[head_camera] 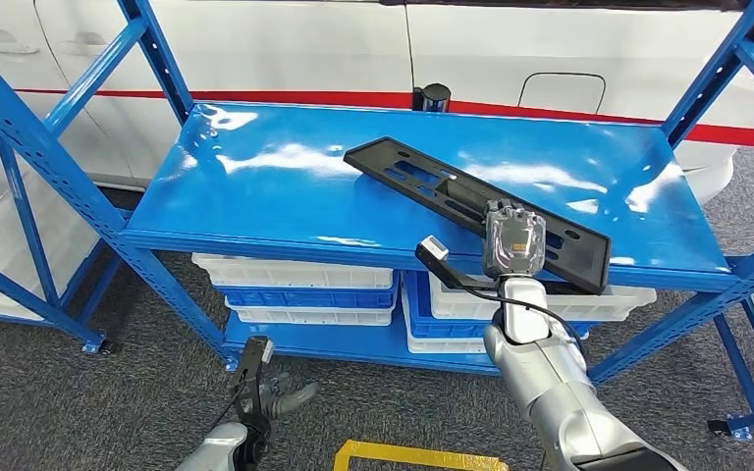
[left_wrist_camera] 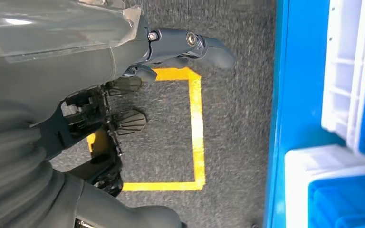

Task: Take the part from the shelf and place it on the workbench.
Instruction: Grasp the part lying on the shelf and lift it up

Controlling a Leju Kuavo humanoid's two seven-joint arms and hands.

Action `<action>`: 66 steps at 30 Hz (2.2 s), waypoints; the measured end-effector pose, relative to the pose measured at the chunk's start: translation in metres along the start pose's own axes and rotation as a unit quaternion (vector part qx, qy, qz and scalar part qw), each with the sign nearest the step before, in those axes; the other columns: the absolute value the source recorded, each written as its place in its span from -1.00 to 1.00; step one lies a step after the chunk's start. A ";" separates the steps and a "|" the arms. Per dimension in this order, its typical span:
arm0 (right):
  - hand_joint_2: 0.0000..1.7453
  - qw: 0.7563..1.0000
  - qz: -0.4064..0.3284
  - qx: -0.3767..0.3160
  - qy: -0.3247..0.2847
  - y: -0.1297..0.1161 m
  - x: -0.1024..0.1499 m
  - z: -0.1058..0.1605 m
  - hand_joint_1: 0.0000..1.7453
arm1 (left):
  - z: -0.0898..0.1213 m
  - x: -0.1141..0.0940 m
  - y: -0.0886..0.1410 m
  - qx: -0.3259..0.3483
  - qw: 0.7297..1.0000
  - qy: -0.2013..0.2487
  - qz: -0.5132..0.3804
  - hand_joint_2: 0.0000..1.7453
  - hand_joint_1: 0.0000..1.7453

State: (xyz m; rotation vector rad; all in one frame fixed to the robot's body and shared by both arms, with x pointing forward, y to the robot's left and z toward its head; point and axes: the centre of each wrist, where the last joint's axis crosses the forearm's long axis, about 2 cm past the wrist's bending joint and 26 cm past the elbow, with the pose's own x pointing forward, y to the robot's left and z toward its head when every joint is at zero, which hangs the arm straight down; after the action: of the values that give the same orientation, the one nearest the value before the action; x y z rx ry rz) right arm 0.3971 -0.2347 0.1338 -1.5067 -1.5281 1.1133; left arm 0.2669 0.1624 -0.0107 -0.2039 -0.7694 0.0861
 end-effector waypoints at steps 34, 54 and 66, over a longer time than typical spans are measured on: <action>1.00 0.972 -0.017 -0.221 -0.077 -0.088 -0.016 0.046 1.00 | 0.001 -0.011 0.029 0.054 0.998 0.003 0.034 1.00 -1.00; 1.00 0.971 -0.049 -0.212 -0.100 -0.087 0.005 0.067 1.00 | 0.008 -0.030 0.050 0.087 0.995 0.005 0.040 1.00 -1.00; 1.00 0.970 -0.056 -0.214 -0.099 -0.089 0.008 0.069 1.00 | 0.008 -0.026 0.055 0.091 0.995 -0.007 0.047 1.00 -1.00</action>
State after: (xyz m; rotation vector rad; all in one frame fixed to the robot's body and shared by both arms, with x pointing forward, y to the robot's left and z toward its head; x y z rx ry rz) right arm 0.2990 -0.2294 0.1887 -1.5937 -2.0683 0.9285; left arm 0.2420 0.2135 -0.0348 -0.0663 -0.7614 0.2459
